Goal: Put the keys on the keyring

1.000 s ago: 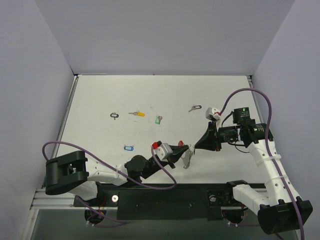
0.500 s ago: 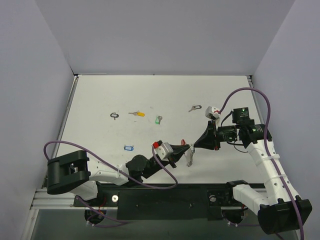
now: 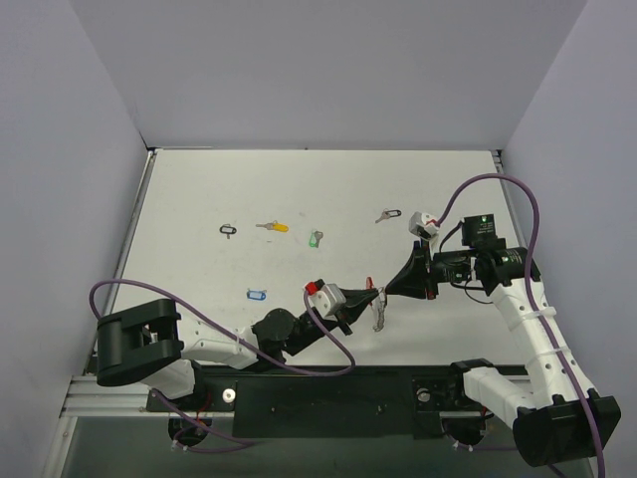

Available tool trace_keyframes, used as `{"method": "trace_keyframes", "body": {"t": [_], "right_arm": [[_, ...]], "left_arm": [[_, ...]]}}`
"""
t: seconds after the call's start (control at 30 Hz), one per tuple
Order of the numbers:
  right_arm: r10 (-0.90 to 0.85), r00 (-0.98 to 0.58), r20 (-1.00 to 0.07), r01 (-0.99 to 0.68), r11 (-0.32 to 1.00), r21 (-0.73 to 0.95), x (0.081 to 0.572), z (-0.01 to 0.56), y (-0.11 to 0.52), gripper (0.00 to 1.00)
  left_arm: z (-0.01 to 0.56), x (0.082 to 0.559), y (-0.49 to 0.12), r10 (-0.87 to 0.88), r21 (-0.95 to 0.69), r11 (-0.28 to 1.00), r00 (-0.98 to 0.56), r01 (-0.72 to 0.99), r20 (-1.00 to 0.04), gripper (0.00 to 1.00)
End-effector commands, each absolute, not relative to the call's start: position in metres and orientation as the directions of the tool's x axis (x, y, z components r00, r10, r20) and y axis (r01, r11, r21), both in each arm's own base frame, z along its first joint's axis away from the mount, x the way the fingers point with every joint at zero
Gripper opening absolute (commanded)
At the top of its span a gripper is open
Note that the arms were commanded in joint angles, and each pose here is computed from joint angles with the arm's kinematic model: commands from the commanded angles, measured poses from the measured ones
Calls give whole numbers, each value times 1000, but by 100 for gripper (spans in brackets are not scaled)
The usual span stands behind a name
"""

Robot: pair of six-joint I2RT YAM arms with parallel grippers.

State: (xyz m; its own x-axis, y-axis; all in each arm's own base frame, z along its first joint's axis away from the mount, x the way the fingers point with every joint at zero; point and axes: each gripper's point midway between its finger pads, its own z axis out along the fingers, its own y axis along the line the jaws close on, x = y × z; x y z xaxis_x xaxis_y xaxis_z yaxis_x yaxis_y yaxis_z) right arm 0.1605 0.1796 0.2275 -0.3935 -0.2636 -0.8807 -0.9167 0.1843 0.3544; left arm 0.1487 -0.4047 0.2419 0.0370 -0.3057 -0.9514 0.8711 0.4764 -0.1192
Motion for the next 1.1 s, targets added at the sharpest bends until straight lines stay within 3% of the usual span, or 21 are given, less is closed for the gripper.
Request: {"method": "trace_keyframes", "body": {"t": [0.0,1.07], "right_arm": [[-244,-381,-892,-923,147,354,156,233,184,0],[-230,-455,-860,-879,269,392,180,221,183,0]], "left_arm": [[285,146,-406,-434,-162,448,56,879,-899,0],[293,140,-389,-534,-264,399,-11,878,-846,0]]}}
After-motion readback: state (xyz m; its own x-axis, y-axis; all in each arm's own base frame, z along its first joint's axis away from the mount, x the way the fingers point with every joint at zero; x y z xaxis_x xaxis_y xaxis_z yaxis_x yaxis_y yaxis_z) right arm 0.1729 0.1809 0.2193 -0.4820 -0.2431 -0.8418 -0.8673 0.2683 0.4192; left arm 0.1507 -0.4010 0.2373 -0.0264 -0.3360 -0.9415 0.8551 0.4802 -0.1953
